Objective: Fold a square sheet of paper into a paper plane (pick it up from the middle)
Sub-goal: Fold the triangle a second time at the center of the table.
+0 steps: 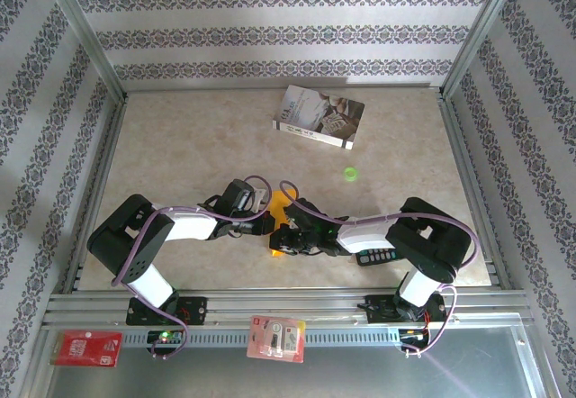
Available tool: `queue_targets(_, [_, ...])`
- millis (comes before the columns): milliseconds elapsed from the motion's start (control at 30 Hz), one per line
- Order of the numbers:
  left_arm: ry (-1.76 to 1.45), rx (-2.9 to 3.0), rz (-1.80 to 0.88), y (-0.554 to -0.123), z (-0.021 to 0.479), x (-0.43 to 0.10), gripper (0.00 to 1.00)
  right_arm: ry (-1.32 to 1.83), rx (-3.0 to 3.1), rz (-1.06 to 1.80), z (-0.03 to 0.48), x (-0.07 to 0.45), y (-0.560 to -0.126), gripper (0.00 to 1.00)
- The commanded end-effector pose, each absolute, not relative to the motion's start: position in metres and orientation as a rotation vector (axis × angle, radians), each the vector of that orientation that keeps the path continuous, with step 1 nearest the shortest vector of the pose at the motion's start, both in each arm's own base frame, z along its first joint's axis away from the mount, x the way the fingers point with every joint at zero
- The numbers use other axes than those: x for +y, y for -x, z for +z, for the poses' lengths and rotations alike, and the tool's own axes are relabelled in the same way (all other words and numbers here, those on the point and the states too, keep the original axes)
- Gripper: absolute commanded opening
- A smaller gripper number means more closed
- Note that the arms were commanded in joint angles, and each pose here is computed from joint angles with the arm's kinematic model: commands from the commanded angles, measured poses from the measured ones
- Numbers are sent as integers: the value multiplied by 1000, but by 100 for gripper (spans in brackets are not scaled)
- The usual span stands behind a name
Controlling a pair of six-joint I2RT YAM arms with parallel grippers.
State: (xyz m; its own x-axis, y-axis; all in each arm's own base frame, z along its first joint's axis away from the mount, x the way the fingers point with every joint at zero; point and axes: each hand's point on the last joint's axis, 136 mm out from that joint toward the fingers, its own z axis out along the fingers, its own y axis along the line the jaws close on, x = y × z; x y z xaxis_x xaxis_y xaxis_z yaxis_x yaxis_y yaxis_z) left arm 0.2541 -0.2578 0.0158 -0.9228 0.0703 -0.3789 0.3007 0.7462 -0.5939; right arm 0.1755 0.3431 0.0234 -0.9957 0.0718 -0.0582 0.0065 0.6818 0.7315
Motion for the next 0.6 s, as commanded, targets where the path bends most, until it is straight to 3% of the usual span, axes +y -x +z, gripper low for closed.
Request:
queue_targets(0, [-213, 2835, -694, -227, -40, -217, 0, -95, 2827, 1203, 15, 338, -174, 13])
queue_targets(567, [-212, 2843, -672, -227, -43, -215, 0, -144, 2910, 1159, -6, 328, -160, 12])
